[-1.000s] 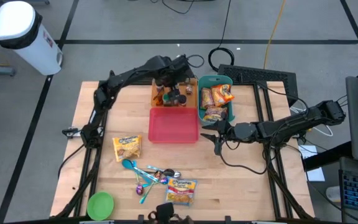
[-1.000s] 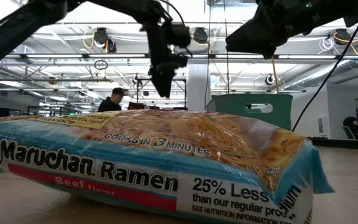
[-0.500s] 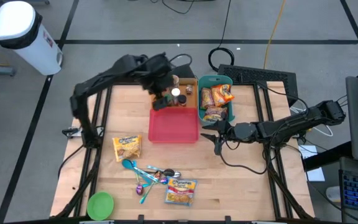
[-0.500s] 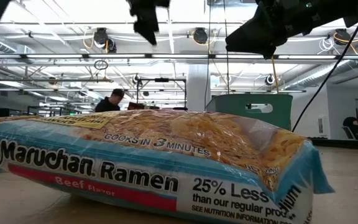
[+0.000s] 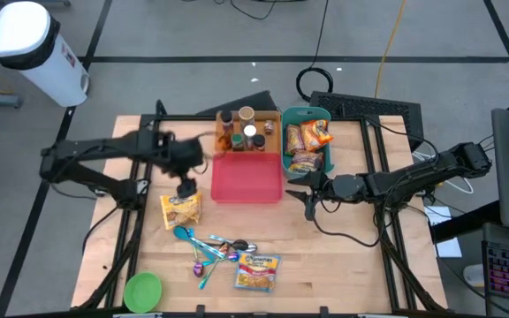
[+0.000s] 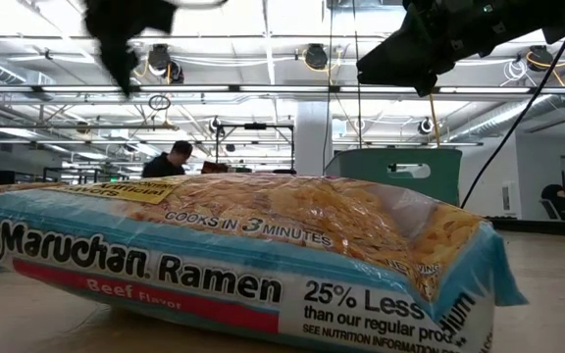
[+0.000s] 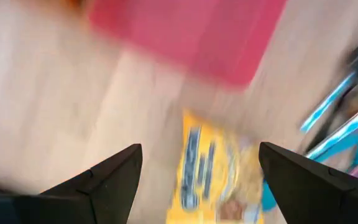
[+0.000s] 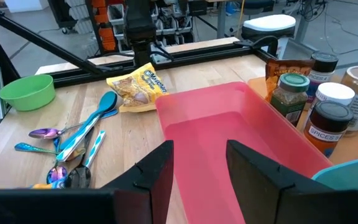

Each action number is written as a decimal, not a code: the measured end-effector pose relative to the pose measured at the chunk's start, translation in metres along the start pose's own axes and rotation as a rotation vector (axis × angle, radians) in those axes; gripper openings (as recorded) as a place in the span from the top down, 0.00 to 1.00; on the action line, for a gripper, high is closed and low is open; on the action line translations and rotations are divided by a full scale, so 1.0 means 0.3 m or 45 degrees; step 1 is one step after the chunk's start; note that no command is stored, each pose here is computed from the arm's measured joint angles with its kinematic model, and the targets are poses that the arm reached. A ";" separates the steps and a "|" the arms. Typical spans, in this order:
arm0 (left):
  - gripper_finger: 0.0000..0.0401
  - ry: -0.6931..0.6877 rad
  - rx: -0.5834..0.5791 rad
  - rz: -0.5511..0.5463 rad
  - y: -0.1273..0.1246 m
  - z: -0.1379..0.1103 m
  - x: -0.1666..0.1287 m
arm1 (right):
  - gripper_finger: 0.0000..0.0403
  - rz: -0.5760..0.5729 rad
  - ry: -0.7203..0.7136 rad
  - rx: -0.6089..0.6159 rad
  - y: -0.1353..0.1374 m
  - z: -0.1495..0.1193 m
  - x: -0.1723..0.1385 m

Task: Pick & Place Food Item
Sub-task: Put the yellow noodle pack into the blue bin

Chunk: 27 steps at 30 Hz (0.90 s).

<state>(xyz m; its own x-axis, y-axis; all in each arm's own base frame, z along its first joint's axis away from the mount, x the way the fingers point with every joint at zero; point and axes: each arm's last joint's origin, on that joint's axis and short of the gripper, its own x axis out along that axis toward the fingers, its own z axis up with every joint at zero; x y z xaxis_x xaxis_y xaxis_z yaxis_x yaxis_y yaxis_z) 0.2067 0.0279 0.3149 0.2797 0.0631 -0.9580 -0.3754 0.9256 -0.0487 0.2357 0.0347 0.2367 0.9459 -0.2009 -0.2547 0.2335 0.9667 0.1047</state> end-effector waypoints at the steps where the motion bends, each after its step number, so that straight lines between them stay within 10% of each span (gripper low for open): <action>1: 0.19 0.046 -0.023 0.011 0.002 -0.037 0.032 | 0.65 0.000 -0.001 0.000 0.000 0.000 0.000; 11: 0.19 0.457 -0.168 0.120 0.017 -0.302 0.322 | 0.65 0.001 -0.007 0.003 0.000 0.002 0.000; 27: 0.35 0.457 -0.207 0.030 0.004 -0.322 0.382 | 0.65 0.000 -0.007 0.003 0.000 0.002 0.000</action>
<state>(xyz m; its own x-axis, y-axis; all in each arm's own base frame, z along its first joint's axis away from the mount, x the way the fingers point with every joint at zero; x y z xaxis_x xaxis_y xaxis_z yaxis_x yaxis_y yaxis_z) 0.1528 0.0003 0.1776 -0.0466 -0.0776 -0.9959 -0.5215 0.8522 -0.0420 0.2358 0.0346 0.2372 0.9471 -0.2019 -0.2494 0.2342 0.9663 0.1068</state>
